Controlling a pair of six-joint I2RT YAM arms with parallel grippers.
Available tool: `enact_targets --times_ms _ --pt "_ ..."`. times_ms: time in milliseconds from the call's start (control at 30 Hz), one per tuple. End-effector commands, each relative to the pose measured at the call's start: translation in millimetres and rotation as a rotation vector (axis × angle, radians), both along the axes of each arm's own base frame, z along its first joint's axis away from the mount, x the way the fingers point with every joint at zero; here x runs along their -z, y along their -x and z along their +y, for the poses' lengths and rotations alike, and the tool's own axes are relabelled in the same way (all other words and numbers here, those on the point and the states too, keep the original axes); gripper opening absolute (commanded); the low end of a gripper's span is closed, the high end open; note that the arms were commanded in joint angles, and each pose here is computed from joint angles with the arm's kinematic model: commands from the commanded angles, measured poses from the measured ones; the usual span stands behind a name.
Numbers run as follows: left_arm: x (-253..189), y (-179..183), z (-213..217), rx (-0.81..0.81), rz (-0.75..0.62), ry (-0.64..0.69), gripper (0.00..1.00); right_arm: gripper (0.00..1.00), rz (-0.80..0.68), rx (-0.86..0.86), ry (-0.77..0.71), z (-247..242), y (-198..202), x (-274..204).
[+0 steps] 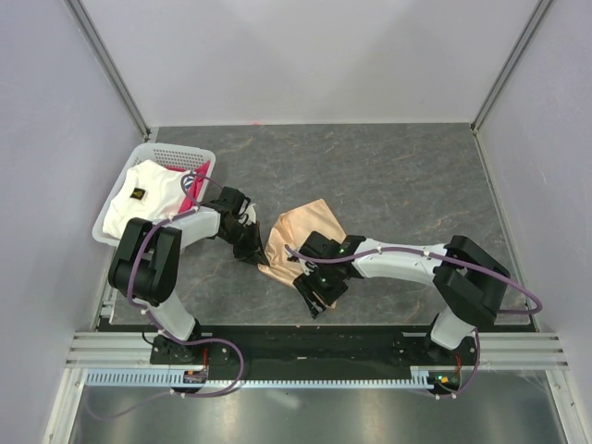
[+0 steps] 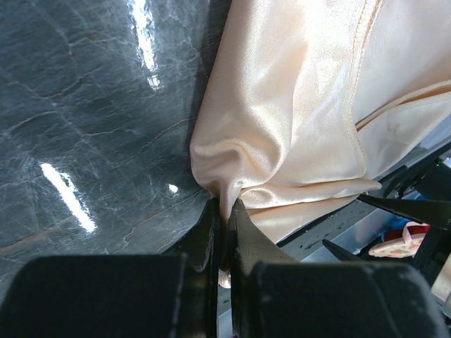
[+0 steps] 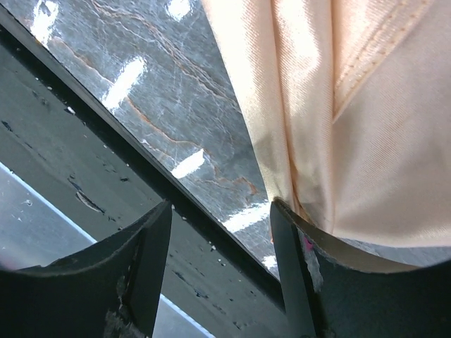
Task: Fold the napkin, place the utensils inside, and roll it up
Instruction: Roll the napkin with the utensil
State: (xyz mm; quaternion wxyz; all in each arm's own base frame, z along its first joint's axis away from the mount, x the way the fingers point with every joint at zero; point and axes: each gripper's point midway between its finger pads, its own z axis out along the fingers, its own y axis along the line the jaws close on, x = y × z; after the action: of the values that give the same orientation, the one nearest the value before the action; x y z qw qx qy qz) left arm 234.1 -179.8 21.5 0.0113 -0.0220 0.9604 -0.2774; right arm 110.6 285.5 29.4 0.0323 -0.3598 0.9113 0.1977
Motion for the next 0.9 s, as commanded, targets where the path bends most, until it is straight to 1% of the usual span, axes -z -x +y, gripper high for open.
enact_targets --times_ms 0,133,400,667,733,767,833,867 --pt "0 -9 6 0.027 -0.038 -0.032 0.02 0.67 -0.05 -0.002 -0.008 -2 -9 -19" --pt "2 -7 6 0.027 -0.03 -0.033 0.02 0.66 -0.054 -0.005 -0.013 -3 -10 -20" --pt "3 -6 6 0.027 -0.027 -0.033 0.02 0.66 -0.02 0.007 0.012 -17 -12 2" --pt "0 -6 5 0.027 -0.032 -0.028 0.02 0.66 0.008 0.021 -0.001 -19 -9 11" --pt "0 -5 5 0.03 -0.033 -0.027 0.02 0.66 0.01 0.026 0.005 -21 -8 8" --pt "0 -6 5 0.03 -0.034 -0.026 0.02 0.66 -0.006 0.027 -0.011 -18 -11 -1" --pt "0 -6 4 0.029 -0.031 -0.025 0.02 0.66 -0.024 0.029 0.001 -20 -14 -14" --pt "1 -5 5 0.029 -0.027 -0.027 0.02 0.66 -0.063 0.03 -0.036 -11 -22 -33"
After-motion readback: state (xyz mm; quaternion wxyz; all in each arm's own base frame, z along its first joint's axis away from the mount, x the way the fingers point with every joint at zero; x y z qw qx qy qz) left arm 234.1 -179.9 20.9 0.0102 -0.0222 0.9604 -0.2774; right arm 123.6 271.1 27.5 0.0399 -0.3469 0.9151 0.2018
